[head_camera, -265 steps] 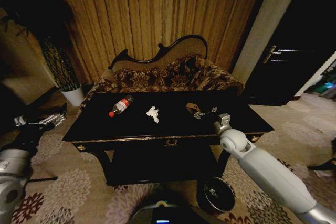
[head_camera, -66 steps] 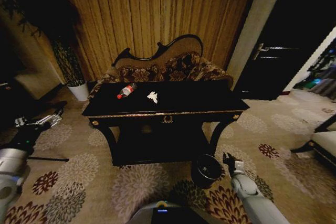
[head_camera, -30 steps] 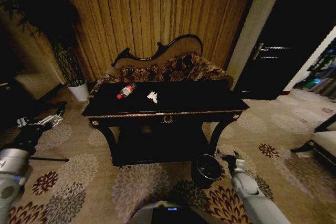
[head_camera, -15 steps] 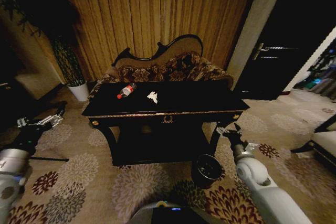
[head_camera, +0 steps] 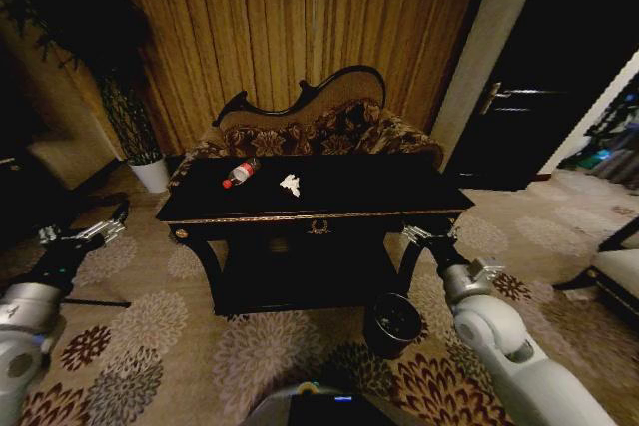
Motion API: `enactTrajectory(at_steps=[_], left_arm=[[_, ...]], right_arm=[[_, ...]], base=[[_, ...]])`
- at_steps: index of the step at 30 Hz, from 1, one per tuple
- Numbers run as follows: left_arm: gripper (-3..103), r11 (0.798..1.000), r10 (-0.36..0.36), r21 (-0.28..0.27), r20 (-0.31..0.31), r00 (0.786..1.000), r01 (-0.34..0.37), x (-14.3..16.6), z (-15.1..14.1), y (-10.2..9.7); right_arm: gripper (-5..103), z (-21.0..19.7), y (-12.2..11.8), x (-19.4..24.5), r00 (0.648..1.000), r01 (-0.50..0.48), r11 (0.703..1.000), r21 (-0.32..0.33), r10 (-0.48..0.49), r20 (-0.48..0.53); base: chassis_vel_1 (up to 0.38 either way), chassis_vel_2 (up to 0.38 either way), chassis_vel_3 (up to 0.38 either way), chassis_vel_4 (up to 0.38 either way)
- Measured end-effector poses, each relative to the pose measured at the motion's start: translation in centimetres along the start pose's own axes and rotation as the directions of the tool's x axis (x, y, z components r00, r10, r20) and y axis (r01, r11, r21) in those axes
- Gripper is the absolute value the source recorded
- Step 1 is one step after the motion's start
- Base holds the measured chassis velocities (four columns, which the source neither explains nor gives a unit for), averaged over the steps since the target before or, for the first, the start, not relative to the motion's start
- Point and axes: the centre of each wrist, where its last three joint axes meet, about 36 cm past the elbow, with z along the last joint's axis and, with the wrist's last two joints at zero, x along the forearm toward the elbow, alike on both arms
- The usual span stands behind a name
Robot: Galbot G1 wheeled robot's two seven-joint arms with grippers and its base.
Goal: Move to the front of the table and place the trash on the table into the trash bin.
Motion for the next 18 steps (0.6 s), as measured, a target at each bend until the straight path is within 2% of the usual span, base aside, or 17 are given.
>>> enactTrajectory(at_steps=[9, 18], left_arm=[[100, 1.0, 0.0, -0.007, -0.011, 1.0, 0.0, -0.17, -0.19, 0.15], [100, 1.0, -0.001, -0.006, -0.007, 1.0, 0.001, -0.25, -0.13, 0.12]], right_arm=[[100, -0.29, 0.37, 0.23, 1.0, 0.031, 0.999, 0.009, -0.031, -0.006], [100, -0.16, 0.44, 0.32, 0.999, 0.035, 0.999, 0.018, -0.034, -0.022]], base=[[-0.037, 0.036, 0.052, -0.041], [-0.184, 0.183, 0.18, -0.177]])
